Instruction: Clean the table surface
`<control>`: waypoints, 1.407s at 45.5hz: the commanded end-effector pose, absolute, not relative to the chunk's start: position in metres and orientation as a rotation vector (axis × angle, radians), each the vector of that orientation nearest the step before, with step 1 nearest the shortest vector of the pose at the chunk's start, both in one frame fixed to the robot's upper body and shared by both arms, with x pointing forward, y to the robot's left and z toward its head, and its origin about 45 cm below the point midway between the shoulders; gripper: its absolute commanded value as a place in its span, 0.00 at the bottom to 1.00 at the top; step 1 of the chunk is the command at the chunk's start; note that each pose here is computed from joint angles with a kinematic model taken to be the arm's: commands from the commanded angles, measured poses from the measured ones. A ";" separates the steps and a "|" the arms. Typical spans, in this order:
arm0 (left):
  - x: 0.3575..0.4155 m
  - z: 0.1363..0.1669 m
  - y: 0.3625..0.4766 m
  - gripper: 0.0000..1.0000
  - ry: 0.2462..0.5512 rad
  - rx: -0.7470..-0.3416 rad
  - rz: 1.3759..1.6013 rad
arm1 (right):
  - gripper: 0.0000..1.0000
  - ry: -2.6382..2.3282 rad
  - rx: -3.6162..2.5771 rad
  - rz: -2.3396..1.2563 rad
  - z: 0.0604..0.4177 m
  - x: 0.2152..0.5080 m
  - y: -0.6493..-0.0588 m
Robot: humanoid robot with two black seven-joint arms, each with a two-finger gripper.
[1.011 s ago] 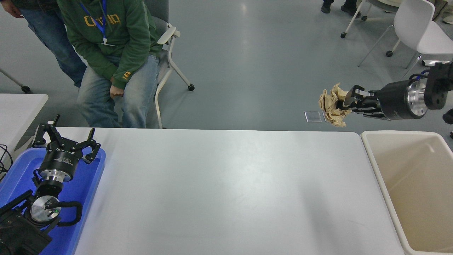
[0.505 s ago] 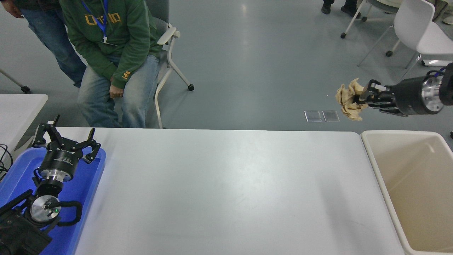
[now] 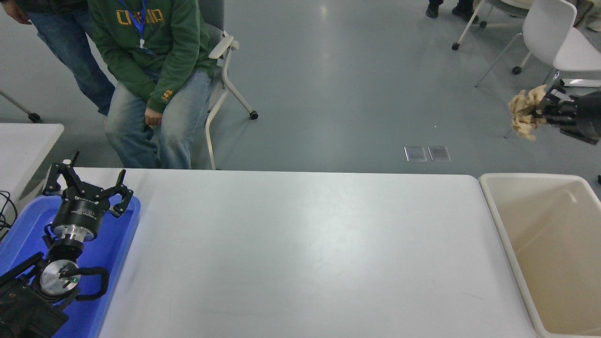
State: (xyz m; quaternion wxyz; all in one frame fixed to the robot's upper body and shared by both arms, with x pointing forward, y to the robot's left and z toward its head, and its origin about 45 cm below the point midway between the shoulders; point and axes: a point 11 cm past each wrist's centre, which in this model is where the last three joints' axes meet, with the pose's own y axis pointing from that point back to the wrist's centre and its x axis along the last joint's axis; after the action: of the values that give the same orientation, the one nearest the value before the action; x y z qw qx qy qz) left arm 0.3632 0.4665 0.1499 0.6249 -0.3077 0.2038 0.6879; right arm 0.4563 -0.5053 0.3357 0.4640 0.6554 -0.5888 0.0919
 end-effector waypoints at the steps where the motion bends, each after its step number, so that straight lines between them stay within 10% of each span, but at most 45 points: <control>1: 0.3631 0.1498 0.467 1.00 0.468 -0.706 1.579 | 0.00 -1.587 1.465 0.230 0.315 0.450 -0.539; 64: 0.3631 0.1498 0.467 1.00 0.468 -0.706 1.579 | 0.00 -1.971 1.137 0.088 0.231 0.401 -0.591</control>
State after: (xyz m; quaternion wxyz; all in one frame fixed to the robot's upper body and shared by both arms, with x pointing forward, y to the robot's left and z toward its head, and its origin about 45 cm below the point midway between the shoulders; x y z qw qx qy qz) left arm 0.3631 0.4665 0.1498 0.6249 -0.3076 0.2039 0.6880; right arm 0.4094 -0.5863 0.2423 0.4146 0.4644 -0.7813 0.0440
